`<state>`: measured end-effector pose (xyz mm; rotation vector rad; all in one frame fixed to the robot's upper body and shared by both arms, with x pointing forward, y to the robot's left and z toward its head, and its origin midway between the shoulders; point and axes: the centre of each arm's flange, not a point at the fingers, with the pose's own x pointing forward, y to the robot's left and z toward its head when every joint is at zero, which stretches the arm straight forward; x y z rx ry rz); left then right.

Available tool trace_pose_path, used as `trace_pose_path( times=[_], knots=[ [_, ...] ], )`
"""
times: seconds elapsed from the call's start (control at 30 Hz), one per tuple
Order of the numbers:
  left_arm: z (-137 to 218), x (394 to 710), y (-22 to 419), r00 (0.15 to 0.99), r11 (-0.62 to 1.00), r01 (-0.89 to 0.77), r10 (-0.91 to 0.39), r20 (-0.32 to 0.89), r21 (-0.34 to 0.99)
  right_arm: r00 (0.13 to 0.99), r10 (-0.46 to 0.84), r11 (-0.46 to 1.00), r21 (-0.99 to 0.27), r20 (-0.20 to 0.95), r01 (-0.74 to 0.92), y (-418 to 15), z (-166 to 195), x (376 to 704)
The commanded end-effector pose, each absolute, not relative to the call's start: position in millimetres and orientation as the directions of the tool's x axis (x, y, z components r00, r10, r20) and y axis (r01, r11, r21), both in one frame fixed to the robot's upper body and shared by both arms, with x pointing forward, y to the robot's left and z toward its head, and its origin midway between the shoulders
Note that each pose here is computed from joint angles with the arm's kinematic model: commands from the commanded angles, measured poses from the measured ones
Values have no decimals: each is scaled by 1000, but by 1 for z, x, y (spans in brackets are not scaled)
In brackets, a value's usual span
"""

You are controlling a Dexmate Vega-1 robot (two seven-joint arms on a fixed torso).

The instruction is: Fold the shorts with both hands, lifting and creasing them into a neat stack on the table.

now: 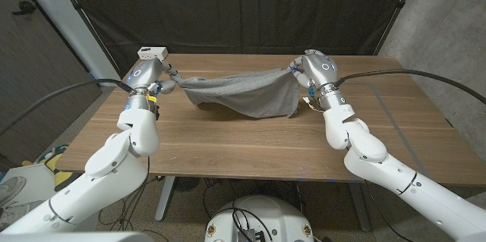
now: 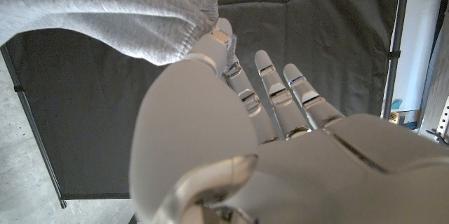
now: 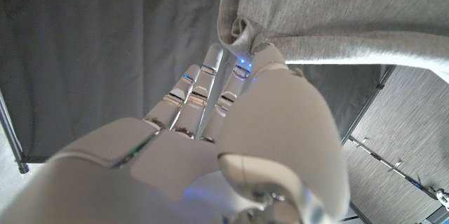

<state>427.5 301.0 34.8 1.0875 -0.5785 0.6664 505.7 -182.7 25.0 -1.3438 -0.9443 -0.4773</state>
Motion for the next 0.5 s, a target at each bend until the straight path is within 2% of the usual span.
trace_pose_path(
  times=[0.03,0.5],
  knots=[
    [49,439,309,683,342,-724,226,695,600,561,248,200,-608,790,768,-173,45,530],
    [69,457,312,680,352,-728,256,687,589,526,263,223,-581,809,782,-163,63,556]
  ],
)
